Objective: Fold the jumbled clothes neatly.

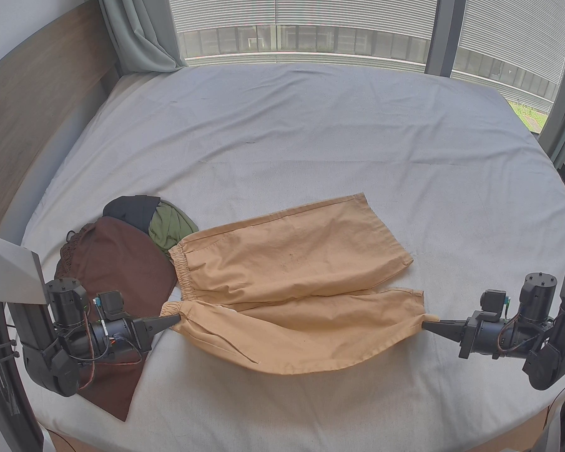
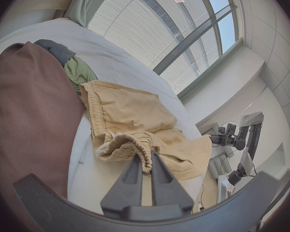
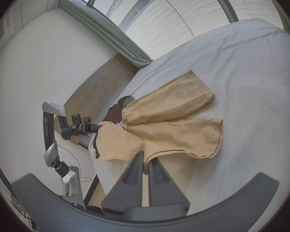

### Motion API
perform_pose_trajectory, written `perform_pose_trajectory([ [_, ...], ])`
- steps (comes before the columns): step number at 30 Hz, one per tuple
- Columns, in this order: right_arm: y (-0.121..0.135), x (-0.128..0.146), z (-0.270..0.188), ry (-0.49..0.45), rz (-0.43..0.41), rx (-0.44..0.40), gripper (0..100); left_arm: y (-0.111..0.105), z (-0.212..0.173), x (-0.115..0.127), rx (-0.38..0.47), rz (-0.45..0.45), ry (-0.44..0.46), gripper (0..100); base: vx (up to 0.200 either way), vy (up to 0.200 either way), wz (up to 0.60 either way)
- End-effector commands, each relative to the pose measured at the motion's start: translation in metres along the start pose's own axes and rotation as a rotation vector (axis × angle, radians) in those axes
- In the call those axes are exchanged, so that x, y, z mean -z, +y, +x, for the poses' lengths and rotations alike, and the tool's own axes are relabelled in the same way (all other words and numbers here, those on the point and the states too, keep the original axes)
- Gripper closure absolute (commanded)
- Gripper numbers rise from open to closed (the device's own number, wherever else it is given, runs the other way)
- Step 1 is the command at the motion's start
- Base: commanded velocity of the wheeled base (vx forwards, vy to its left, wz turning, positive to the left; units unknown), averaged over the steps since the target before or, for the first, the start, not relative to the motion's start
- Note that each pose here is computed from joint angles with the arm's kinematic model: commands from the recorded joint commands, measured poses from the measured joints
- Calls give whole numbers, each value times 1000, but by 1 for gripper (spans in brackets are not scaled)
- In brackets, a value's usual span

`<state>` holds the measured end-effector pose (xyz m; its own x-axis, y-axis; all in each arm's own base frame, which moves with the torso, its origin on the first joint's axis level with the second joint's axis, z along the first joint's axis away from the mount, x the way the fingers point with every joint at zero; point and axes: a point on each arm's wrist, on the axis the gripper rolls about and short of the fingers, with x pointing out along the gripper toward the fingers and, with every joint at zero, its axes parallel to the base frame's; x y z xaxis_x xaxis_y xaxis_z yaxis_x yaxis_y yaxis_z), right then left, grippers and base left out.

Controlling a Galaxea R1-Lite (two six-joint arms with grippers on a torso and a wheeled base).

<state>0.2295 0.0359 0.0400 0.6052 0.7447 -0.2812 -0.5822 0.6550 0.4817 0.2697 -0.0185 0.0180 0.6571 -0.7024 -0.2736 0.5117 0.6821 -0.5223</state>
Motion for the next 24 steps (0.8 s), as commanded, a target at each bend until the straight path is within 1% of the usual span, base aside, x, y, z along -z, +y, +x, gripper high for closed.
perform_pose_trajectory([
  [1, 2, -8, 0, -32, -21, -7, 100, 1, 2, -4, -1, 8, -14, 100, 0, 0, 0],
  [8, 6, -19, -2, -74, -31, -14, 100, 1, 4, -12, -18, -15, -50, 100, 0, 0, 0],
  [22, 24, -39, -12, -156, -61, -50, 100, 6, 7, -21, -20, -6, -82, 100, 0, 0, 0],
  [24, 24, -41, -11, -165, -66, -45, 100, 7, 8, -23, -49, -17, -101, 100, 0, 0, 0],
])
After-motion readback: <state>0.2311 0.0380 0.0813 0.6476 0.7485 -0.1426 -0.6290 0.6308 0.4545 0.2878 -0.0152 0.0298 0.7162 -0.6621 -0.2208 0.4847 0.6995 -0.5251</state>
